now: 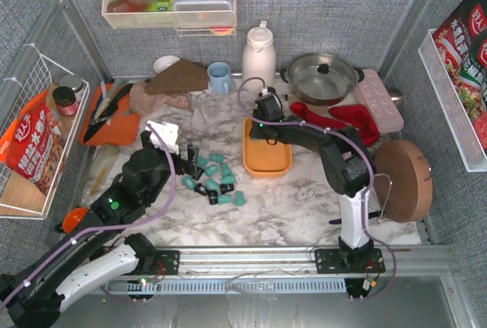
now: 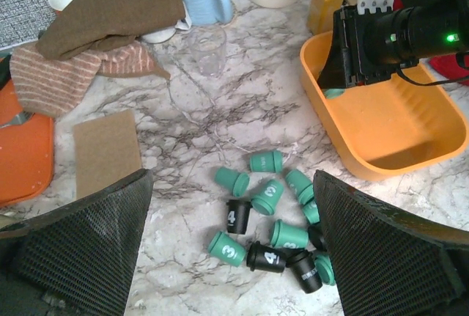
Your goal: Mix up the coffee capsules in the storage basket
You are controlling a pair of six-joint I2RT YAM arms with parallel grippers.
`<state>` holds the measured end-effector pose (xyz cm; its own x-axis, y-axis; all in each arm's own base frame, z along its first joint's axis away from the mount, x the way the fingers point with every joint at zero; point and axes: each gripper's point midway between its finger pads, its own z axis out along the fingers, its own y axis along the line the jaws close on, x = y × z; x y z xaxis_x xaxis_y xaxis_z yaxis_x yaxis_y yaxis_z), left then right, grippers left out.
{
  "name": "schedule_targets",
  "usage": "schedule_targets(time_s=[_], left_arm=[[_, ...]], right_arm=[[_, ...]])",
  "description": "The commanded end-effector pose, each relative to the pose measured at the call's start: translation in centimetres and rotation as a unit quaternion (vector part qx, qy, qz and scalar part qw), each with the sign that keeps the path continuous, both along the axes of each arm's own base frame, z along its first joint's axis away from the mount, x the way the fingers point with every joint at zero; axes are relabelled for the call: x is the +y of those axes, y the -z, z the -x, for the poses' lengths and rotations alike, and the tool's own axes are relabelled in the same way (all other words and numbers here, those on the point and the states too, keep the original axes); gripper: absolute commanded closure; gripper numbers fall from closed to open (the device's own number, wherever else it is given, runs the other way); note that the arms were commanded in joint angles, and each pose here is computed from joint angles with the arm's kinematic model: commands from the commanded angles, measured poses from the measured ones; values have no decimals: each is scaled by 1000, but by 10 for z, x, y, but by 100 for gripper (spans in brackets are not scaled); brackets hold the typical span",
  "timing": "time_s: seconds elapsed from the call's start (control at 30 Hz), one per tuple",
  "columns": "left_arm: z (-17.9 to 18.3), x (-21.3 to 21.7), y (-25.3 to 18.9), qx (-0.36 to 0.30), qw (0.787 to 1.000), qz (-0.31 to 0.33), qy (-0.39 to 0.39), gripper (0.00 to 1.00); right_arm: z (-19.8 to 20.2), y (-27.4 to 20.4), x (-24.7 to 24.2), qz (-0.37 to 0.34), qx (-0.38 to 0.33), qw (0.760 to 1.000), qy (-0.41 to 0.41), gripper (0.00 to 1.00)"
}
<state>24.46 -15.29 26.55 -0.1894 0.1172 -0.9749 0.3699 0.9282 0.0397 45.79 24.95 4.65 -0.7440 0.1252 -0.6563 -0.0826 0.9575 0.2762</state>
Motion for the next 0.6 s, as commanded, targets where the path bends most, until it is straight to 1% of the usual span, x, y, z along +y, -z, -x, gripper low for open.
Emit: schedule_targets(time_s=[0.0, 0.3, 0.57], left_arm=[[-1, 6, 1, -7, 1000, -11, -10, 1], [0, 1, 8, 3, 1000, -15, 3, 1], [-1, 1, 11, 6, 1000, -21, 1, 1]], right_arm=[[-13, -6, 14, -33, -23, 999, 3, 98], [-16, 0, 16, -34, -17, 999, 5, 83], [-14, -7, 15, -30, -20, 999, 2, 70]])
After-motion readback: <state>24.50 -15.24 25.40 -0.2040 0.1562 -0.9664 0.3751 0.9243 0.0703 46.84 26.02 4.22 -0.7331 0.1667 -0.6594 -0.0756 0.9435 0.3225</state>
